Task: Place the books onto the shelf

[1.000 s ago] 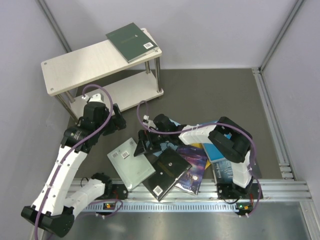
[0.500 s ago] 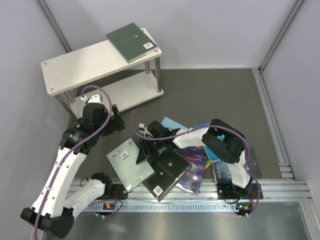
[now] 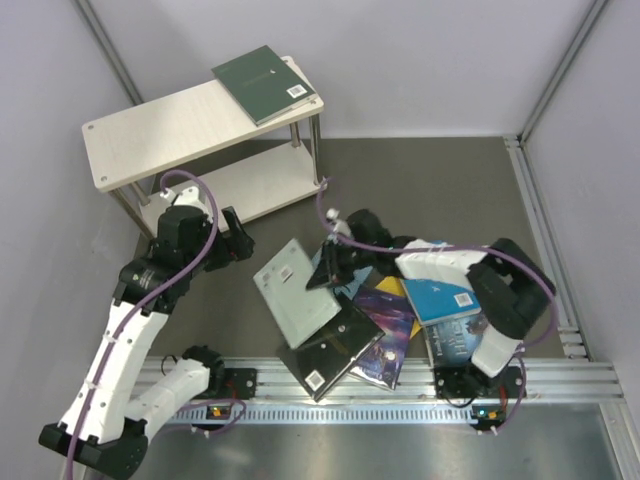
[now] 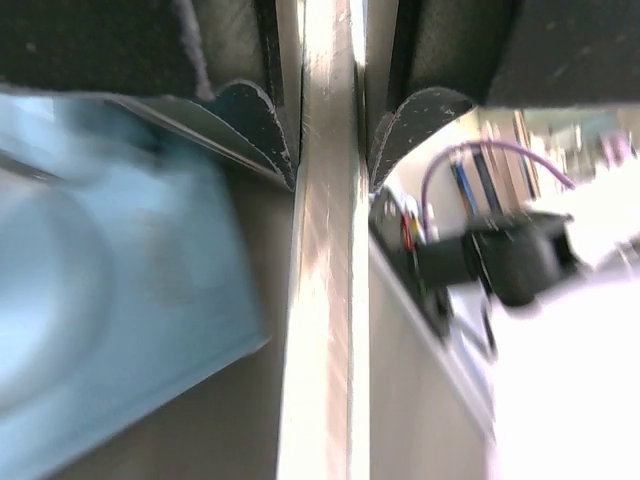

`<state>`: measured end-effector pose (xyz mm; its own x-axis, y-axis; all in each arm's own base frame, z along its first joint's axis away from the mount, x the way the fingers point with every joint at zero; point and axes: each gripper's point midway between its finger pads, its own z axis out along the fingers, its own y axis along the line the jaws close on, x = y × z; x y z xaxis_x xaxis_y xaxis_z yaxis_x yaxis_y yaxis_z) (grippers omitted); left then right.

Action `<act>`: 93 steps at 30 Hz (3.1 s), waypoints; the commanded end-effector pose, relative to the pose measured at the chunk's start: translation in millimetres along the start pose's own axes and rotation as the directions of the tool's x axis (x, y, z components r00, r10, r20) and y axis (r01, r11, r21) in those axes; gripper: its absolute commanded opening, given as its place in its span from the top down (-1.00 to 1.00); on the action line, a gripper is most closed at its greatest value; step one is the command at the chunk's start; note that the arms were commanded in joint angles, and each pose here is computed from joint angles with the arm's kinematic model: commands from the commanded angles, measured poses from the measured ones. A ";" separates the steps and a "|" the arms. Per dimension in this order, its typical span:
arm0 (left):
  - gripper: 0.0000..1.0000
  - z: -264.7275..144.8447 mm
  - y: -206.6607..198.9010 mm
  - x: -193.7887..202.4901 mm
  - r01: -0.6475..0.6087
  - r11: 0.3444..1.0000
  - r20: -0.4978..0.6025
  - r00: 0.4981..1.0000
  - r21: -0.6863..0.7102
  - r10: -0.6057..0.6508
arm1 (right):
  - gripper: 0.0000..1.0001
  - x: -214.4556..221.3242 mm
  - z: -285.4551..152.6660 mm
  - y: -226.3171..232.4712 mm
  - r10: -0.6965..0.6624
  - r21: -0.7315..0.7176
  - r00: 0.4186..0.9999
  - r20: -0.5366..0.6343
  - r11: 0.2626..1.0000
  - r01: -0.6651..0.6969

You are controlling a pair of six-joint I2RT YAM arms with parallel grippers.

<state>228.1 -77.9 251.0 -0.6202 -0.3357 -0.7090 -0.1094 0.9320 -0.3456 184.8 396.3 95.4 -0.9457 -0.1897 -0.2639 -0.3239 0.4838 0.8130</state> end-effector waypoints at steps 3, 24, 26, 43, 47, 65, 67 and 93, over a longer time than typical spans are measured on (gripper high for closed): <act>-0.93 -17.3 -53.5 -26.9 0.007 0.960 0.095 0.995 0.280 -0.035 | 1.00 -82.0 -113.4 44.7 -0.064 -0.123 0.940 0.334 0.986 0.111; -0.95 -17.4 -142.1 -9.9 0.138 0.507 0.013 0.959 0.851 -0.283 | 1.00 -79.2 -227.9 120.0 0.145 -0.631 0.897 0.418 0.757 0.172; -0.95 -15.7 -141.6 -6.4 0.146 0.503 0.001 0.960 0.852 -0.281 | 1.00 -76.3 -233.7 125.7 0.157 -0.680 0.900 0.407 0.710 0.183; -0.52 -23.8 -157.2 -6.7 0.210 0.316 -0.099 0.937 0.925 -0.334 | 1.00 -75.1 -228.7 137.3 0.148 -0.717 0.911 0.384 0.670 0.193; -0.47 -23.5 -165.7 -1.5 0.211 0.311 -0.115 0.947 0.927 -0.301 | 1.00 -76.2 -223.1 135.6 0.148 -0.716 0.913 0.380 0.672 0.189; 1.00 -7.8 -187.5 -0.3 0.133 0.530 -0.038 0.982 0.838 -0.186 | 0.61 -75.4 -214.2 132.8 0.111 -0.694 0.922 0.371 0.693 0.196; 1.00 -14.3 -190.1 -14.9 0.095 0.565 0.003 0.985 0.820 -0.170 | -0.10 -79.5 -213.9 120.9 0.103 -0.655 0.913 0.396 0.728 0.202; 1.00 -10.6 -207.5 -337.2 -0.066 0.647 0.401 0.831 0.759 -0.386 | -0.92 -89.1 -246.5 4.7 0.121 -0.244 0.813 0.570 0.970 0.027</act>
<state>457.2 -173.4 480.3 -0.3274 -0.6059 -0.7250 0.4010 0.6057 -0.6873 271.4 207.4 242.6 -0.8498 0.3886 -0.3561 -0.2772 0.2450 0.9290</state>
